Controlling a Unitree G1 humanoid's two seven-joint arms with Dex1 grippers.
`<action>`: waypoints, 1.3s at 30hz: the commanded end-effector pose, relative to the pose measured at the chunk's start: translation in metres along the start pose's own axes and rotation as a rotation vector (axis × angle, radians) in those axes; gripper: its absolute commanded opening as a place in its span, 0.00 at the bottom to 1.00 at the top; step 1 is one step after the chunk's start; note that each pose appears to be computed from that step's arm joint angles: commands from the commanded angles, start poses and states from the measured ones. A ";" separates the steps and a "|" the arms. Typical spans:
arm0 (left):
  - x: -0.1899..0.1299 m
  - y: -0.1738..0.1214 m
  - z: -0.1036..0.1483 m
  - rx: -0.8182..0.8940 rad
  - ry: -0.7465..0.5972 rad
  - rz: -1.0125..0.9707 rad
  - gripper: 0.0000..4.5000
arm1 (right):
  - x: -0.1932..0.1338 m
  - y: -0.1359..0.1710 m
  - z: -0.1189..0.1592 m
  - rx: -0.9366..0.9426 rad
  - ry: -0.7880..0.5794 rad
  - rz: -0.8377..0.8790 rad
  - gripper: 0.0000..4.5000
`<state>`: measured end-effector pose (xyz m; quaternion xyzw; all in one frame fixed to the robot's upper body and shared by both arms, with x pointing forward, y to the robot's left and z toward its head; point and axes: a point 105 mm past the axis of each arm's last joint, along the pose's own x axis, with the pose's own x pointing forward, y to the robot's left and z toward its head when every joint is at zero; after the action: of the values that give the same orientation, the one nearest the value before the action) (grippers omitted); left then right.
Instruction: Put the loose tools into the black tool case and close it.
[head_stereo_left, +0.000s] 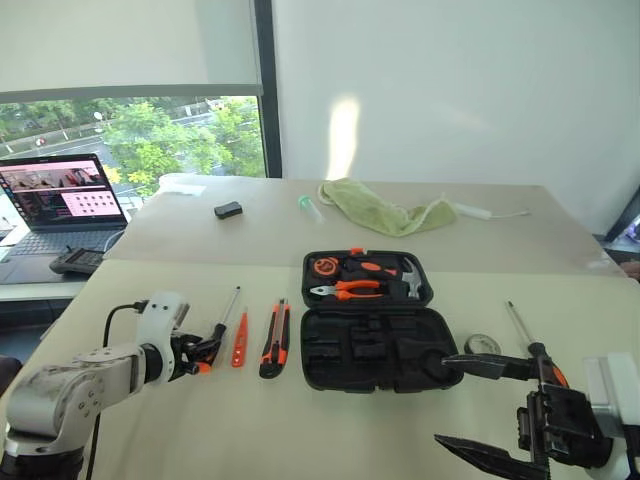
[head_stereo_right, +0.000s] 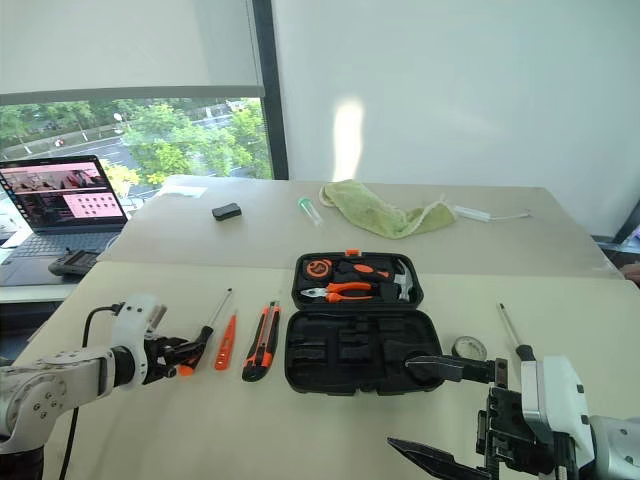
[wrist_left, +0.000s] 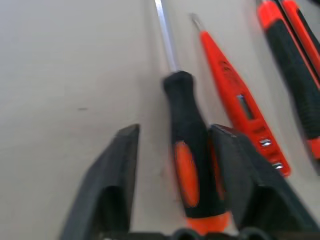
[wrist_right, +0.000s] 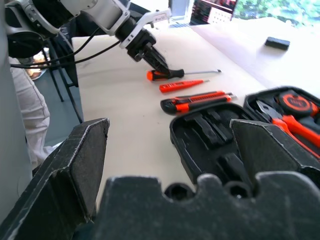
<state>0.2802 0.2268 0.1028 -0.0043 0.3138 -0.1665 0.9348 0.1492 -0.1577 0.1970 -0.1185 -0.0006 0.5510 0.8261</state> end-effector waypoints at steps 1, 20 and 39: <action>0.001 0.011 -0.008 -0.029 0.023 0.033 0.18 | -0.002 0.000 0.002 -0.024 0.015 -0.017 1.00; 0.011 -0.125 0.104 0.547 -0.185 -0.716 0.17 | -0.010 -0.001 -0.004 -0.012 0.022 -0.213 1.00; 0.102 -0.172 0.091 0.971 0.057 -0.733 0.17 | -0.062 0.013 -0.007 0.027 0.157 -0.465 1.00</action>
<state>0.3523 0.0258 0.1257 0.2945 0.2219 -0.6038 0.7067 0.1169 -0.2164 0.1880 -0.1325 0.0599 0.3309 0.9324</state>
